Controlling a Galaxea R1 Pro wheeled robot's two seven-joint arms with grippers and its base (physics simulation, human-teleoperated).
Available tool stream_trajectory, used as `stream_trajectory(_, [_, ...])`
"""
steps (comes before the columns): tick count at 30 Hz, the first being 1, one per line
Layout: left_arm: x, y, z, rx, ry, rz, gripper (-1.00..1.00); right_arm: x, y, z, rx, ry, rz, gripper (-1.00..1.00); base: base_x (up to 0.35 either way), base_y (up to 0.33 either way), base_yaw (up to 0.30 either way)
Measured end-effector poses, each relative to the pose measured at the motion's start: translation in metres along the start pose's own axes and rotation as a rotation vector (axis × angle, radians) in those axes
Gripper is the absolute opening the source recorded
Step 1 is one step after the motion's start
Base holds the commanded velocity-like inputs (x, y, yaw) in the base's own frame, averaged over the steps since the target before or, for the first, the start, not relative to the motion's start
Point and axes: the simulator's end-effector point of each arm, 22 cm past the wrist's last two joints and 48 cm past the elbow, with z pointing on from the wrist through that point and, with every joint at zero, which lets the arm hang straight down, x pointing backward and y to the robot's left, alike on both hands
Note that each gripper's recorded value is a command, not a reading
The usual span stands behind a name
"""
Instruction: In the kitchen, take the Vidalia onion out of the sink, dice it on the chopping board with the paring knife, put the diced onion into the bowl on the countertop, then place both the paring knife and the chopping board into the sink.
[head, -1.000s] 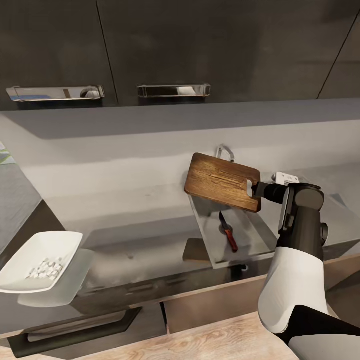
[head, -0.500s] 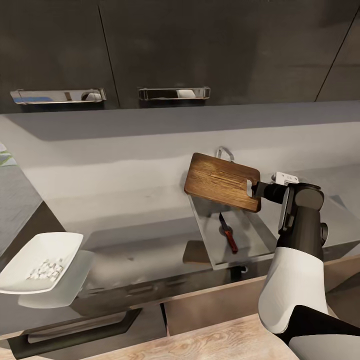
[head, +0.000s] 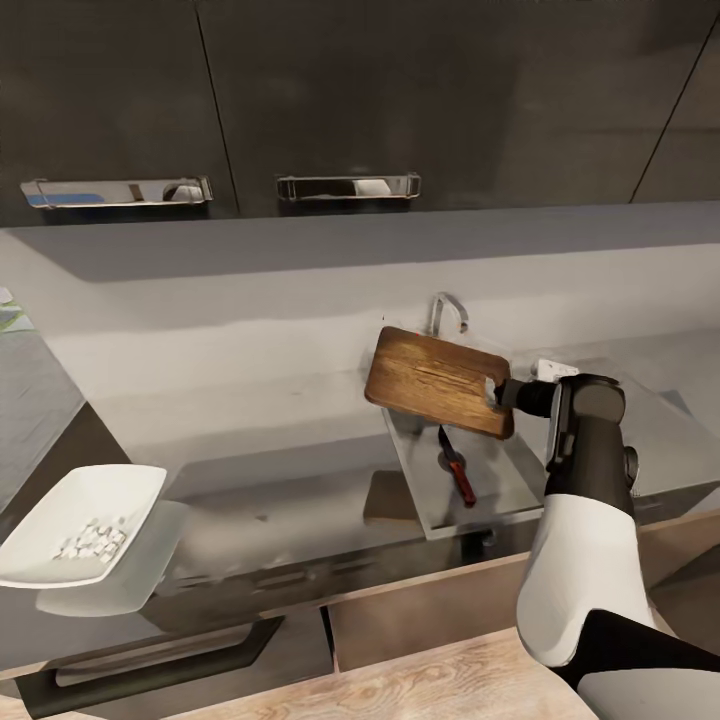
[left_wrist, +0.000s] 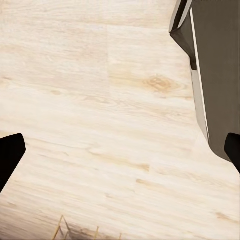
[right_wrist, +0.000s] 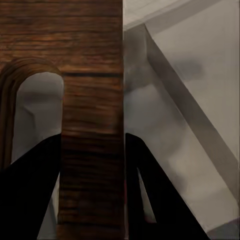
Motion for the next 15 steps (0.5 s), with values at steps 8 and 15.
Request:
stream_trajectory(8, [0.0, 0.0, 0.0, 0.0, 0.0, -0.001, 1.0, 0.059, -0.014, 0.033, 0.072, 0.163, 0.007, -1.0, 0.0, 0.0, 0.0])
stream_trajectory(15, [0.0, 0.0, 0.0, -0.001, 0.0, -0.001, 1.0, 0.087, -0.026, 0.042, 0.091, 0.23, 0.05, -1.0, 0.0, 0.0, 0.0])
